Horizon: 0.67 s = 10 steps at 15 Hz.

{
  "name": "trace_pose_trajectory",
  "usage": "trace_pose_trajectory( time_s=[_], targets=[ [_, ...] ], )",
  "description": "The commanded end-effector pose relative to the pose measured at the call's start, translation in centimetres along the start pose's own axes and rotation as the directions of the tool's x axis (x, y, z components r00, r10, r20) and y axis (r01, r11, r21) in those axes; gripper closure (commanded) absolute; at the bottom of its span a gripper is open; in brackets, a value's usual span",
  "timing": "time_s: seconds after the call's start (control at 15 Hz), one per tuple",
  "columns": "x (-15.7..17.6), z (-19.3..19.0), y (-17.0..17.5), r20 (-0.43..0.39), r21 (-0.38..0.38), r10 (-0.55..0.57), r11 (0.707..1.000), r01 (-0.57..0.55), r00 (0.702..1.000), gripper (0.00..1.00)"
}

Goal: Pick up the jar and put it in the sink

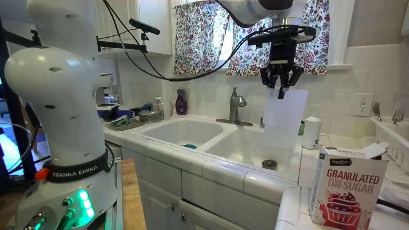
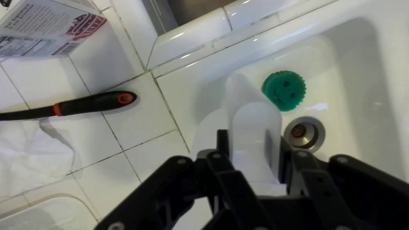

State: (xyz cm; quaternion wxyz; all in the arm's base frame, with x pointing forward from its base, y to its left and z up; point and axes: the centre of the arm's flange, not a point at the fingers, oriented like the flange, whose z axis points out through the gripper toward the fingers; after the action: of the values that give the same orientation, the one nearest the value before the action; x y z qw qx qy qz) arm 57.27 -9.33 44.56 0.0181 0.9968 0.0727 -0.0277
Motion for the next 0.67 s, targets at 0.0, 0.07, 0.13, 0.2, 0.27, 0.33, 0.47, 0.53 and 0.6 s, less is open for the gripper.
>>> trace_pose_trajectory(
  time_s=[0.0, 0.07, 0.13, 0.2, 0.27, 0.33, 0.47, 0.53, 0.6],
  targets=[
    [-1.6, 1.9, -2.8, -0.008, 0.023, -0.063, 0.998, 0.063, 0.998, 0.91],
    [-1.6, 2.8, -3.5, -0.008, 0.028, -0.072, 0.997, 0.072, 0.997, 0.91],
    [-1.6, 3.7, -4.1, -0.015, 0.022, -0.079, 0.997, 0.08, 0.997, 0.91],
    [-1.7, 4.6, -4.8, -0.017, 0.019, -0.089, 0.996, 0.089, 0.996, 0.91],
    [-1.7, 5.3, -5.5, -0.021, 0.021, -0.097, 0.995, 0.097, 0.995, 0.91],
    [-1.8, 6.0, -6.2, -0.033, 0.02, -0.105, 0.994, 0.106, 0.994, 0.91],
    [-1.5, 7.5, -7.8, -0.039, -0.006, -0.128, 0.992, 0.128, 0.991, 0.91],
    [-0.6, 6.9, -6.4, -0.005, 0.005, -0.111, 0.994, 0.111, 0.994, 0.66],
    [-0.7, 7.5, -7.0, -0.01, 0.003, -0.121, 0.993, 0.121, 0.993, 0.66]
  ],
)
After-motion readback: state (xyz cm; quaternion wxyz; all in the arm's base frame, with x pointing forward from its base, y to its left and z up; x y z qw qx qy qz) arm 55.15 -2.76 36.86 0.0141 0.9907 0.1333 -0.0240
